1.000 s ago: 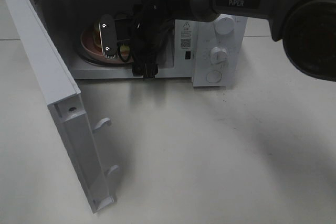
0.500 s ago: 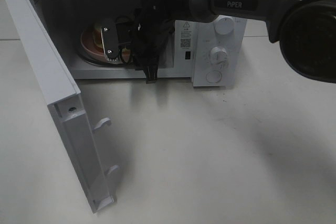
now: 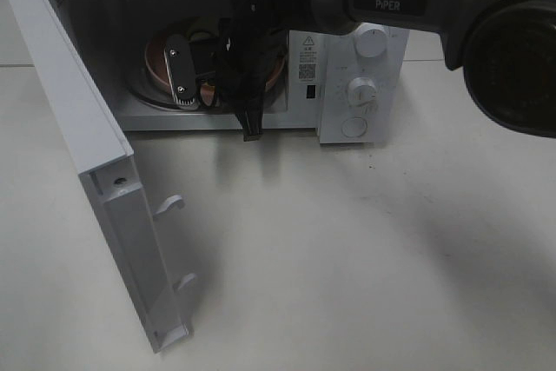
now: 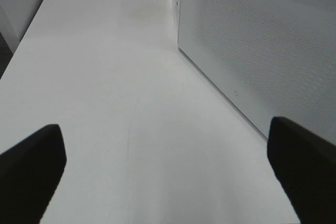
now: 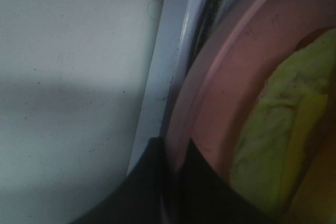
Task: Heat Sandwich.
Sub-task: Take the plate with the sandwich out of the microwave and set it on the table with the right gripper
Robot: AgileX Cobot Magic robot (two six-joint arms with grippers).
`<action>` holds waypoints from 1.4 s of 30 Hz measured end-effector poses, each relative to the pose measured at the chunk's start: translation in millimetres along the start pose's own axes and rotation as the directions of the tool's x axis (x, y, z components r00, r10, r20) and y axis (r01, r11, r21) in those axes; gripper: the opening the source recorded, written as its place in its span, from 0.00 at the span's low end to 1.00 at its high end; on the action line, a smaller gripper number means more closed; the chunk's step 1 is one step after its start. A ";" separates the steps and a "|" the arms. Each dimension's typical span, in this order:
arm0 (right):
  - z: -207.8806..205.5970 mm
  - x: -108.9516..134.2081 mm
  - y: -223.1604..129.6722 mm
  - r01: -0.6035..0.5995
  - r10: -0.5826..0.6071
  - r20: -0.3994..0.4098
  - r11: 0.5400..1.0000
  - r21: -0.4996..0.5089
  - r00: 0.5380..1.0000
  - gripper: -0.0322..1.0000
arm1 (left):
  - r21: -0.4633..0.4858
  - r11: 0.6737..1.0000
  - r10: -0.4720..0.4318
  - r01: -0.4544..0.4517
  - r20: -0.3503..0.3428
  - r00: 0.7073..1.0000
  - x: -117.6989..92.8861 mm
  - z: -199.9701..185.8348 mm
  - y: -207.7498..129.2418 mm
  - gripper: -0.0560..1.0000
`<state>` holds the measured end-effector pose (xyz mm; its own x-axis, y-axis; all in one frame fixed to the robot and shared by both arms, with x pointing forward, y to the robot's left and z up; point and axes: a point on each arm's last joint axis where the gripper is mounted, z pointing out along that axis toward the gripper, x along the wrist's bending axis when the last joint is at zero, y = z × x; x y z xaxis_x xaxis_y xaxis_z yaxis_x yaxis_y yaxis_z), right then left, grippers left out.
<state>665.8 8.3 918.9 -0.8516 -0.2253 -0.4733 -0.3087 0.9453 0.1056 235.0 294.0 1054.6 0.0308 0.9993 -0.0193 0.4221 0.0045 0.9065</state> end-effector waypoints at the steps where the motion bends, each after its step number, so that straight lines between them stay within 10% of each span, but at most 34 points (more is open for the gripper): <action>1: 0.0 0.0 0.0 0.000 0.000 0.000 1.000 0.000 1.000 0.08 | 0.000 1.000 0.000 0.000 0.000 1.000 0.0 0.0 0.0 0.99; 42: -69.5 29.6 -7.0 0.336 -0.342 -0.067 0.937 -0.094 0.937 0.08 | 0.000 1.000 0.002 -0.002 -0.003 1.000 0.2 0.0 0.0 0.99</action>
<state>613.3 -21.4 965.0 -0.7210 -0.5506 -0.4207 -0.6149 0.7883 0.0222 235.0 294.2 1054.6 0.0292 0.9994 -0.0168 0.4222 0.0029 0.9065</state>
